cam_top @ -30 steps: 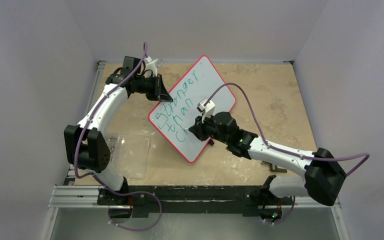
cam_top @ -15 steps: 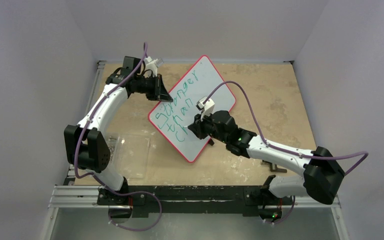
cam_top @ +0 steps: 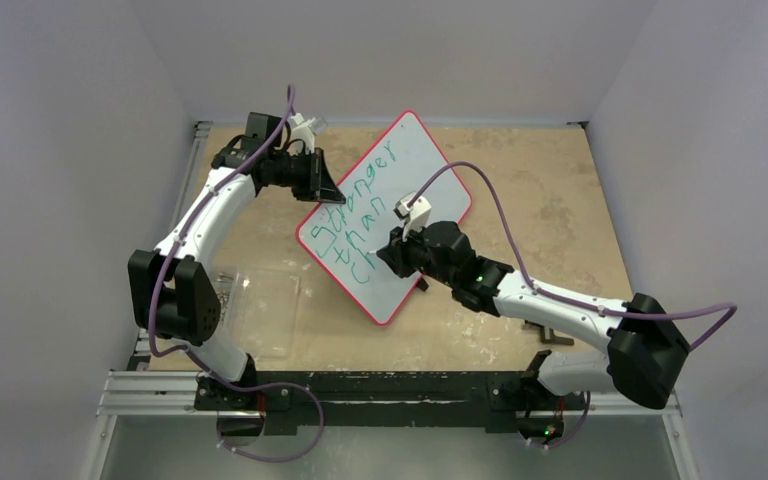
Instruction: Write a sentence on the whiteboard
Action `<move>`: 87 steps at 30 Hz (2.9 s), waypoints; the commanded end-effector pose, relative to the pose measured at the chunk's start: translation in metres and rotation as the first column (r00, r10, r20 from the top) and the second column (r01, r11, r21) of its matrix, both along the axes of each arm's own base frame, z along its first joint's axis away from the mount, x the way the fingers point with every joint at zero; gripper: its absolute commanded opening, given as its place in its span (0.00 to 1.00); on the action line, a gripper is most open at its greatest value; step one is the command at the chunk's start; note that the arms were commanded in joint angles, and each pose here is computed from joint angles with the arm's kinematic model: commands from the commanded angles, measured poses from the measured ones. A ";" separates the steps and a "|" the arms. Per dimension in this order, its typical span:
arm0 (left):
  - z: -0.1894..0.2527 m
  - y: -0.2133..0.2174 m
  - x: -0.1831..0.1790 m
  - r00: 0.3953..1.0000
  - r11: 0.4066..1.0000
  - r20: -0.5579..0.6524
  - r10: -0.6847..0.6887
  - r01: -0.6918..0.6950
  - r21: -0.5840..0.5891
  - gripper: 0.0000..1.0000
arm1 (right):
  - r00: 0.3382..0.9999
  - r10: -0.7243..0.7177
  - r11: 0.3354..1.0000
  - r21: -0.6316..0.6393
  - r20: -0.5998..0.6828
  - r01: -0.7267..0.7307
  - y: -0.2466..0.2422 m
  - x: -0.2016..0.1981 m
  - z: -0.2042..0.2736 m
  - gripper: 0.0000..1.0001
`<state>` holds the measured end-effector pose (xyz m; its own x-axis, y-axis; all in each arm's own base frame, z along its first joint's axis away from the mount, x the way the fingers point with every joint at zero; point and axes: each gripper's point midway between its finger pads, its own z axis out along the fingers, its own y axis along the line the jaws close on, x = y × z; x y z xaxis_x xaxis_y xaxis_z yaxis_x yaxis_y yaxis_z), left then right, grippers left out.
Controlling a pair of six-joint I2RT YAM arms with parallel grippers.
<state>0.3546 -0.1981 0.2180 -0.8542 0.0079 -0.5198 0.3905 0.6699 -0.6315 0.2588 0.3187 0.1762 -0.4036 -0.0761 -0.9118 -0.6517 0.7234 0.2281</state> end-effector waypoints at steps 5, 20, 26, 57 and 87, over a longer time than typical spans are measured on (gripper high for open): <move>0.008 0.025 0.022 0.990 0.990 0.102 0.102 -0.111 0.086 0.00 | 0.999 -0.040 0.999 -0.024 -0.029 0.039 -0.016 -0.006 -0.014 0.00; 0.007 0.025 0.022 0.990 0.990 0.100 0.103 -0.112 0.088 0.00 | 0.998 -0.048 0.999 -0.018 -0.036 0.048 -0.025 -0.013 -0.012 0.00; 0.008 0.025 0.022 0.989 0.990 0.102 0.104 -0.113 0.088 0.00 | 0.999 -0.052 0.999 0.015 -0.003 0.052 -0.024 -0.010 0.011 0.00; 0.009 0.025 0.022 0.990 0.990 0.101 0.102 -0.111 0.086 0.00 | 0.997 -0.073 0.996 0.047 0.010 0.072 -0.006 0.024 0.023 0.00; 0.008 0.026 0.022 0.989 0.989 0.103 0.105 -0.115 0.090 0.00 | 0.991 -0.121 0.992 -0.042 -0.059 0.118 -0.027 0.014 -0.018 0.00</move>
<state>0.3543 -0.1979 0.2178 -0.8559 0.0064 -0.5171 0.3873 0.6706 -0.6327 0.2663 0.2967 0.1615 -0.4550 -0.0612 -0.8884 -0.5910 0.7670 0.2499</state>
